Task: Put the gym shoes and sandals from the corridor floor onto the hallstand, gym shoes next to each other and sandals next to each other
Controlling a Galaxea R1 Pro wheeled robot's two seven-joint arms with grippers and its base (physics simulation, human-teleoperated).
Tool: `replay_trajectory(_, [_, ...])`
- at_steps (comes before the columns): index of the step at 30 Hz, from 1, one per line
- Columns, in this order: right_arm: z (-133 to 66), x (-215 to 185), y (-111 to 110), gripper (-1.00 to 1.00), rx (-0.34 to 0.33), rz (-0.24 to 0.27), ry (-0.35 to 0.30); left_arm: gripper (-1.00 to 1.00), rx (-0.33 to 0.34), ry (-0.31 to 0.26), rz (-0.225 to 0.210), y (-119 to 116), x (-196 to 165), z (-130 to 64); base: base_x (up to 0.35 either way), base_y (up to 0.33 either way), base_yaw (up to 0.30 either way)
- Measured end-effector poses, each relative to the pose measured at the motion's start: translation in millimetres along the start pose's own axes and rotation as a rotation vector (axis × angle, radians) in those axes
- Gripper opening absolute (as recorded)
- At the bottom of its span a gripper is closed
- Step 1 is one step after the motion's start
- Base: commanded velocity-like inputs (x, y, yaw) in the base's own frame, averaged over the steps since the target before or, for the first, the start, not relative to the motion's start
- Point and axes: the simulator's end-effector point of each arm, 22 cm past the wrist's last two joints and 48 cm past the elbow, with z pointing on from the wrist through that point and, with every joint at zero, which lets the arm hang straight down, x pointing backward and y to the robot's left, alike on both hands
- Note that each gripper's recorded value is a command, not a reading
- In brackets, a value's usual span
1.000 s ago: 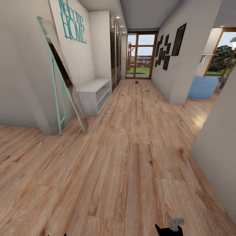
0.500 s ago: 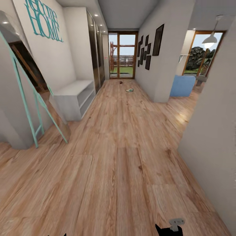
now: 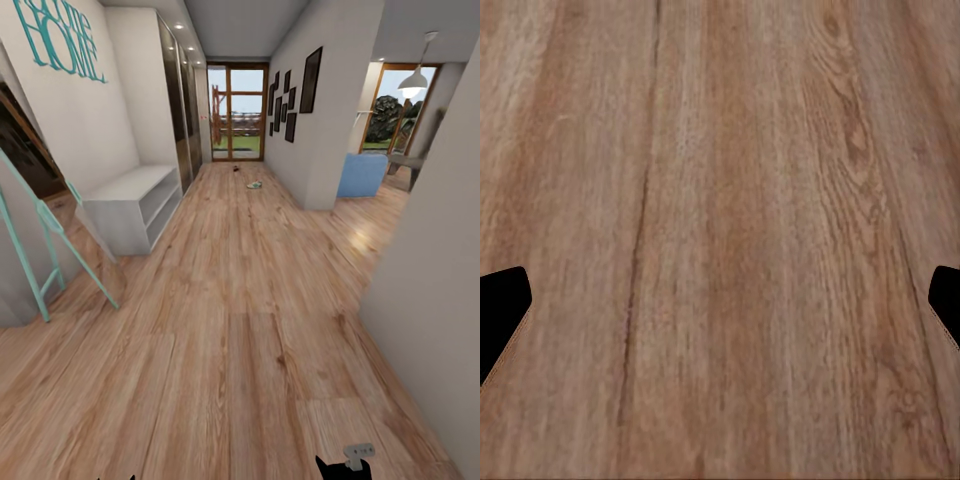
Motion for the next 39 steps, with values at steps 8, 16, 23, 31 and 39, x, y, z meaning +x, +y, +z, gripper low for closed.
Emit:
replay_trajectory(8, [0.0, 0.0, 0.0, 1.00, 0.000, 0.000, 0.000, 1.00, 0.000, 0.000, 0.000, 0.0, 0.0, 0.0, 0.338, 0.000, 0.000])
replay_trajectory(16, [0.0, 0.1, 0.0, 1.00, 0.000, 0.000, 0.000, 1.00, 0.000, 0.000, 0.000, 0.0, 0.0, 0.0, 0.338, 0.000, 0.000])
replay_trajectory(23, [0.0, 0.0, 0.1, 1.00, 0.000, 0.000, 0.000, 1.00, 0.000, 0.000, 0.000, 0.2, 0.0, -0.1, 0.338, 0.000, 0.000])
replay_trajectory(31, [0.0, 0.2, 0.1, 1.00, 0.000, 0.000, 0.000, 1.00, -0.001, -0.001, -0.001, 0.2, -0.1, 0.0, 0.338, 0.000, 0.000])
replay_trajectory(39, [-0.1, 0.5, 0.1, 1.00, 0.000, 0.000, 0.001, 1.00, -0.001, -0.001, -0.001, 0.3, -0.2, 0.0, 0.338, 0.000, 0.000])
